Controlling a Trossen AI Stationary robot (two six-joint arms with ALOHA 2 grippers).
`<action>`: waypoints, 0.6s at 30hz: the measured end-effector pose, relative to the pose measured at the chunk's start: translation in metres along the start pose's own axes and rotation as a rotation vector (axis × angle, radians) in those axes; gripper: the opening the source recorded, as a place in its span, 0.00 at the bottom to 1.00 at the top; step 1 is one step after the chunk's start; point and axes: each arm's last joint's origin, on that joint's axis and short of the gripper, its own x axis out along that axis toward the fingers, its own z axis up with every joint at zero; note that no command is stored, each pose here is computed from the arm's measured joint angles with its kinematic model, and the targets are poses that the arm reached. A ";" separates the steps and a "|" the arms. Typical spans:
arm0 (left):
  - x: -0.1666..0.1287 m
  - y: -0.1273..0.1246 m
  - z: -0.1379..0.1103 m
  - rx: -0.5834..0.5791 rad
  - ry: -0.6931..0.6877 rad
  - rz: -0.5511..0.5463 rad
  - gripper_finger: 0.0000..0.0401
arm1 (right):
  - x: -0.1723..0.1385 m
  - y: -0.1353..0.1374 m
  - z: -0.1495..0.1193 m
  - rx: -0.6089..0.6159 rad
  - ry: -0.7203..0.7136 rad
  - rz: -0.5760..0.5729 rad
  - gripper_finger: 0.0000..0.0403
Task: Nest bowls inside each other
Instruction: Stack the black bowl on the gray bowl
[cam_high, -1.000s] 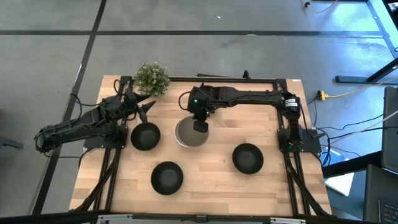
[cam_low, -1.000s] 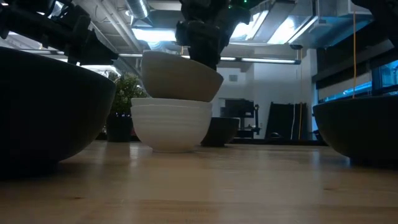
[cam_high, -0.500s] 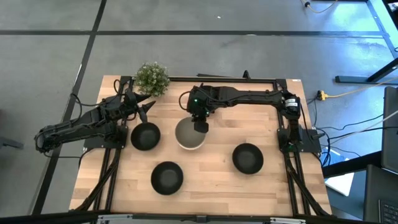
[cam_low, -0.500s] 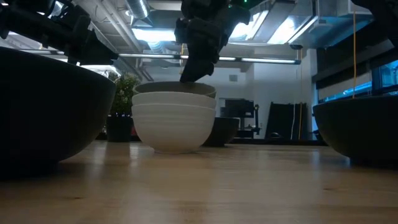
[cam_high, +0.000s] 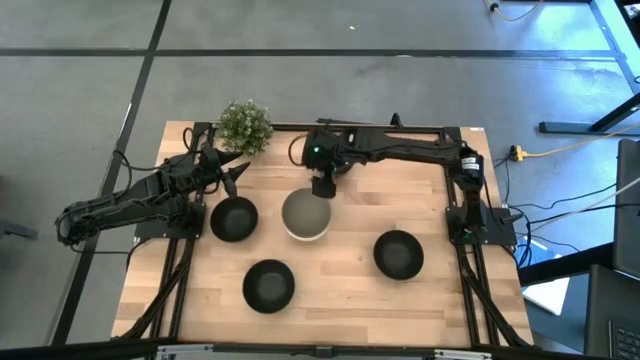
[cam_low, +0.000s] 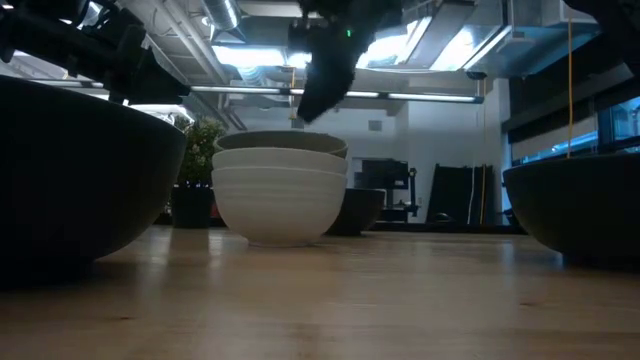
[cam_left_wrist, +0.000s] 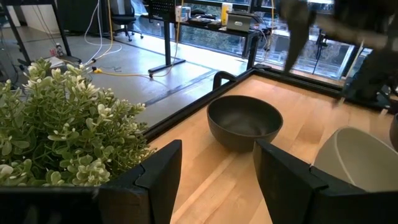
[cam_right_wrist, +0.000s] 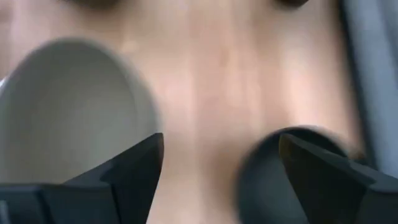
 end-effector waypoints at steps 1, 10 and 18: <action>0.000 0.000 0.000 0.000 0.000 0.000 0.48 | -0.009 -0.002 0.005 0.003 -0.013 -0.007 0.80; 0.000 0.000 0.000 0.001 0.003 0.000 0.48 | -0.073 -0.003 0.002 -0.009 0.088 0.045 0.81; 0.000 0.000 -0.001 0.010 0.008 0.004 0.48 | -0.126 -0.001 -0.033 0.070 -0.003 0.031 0.80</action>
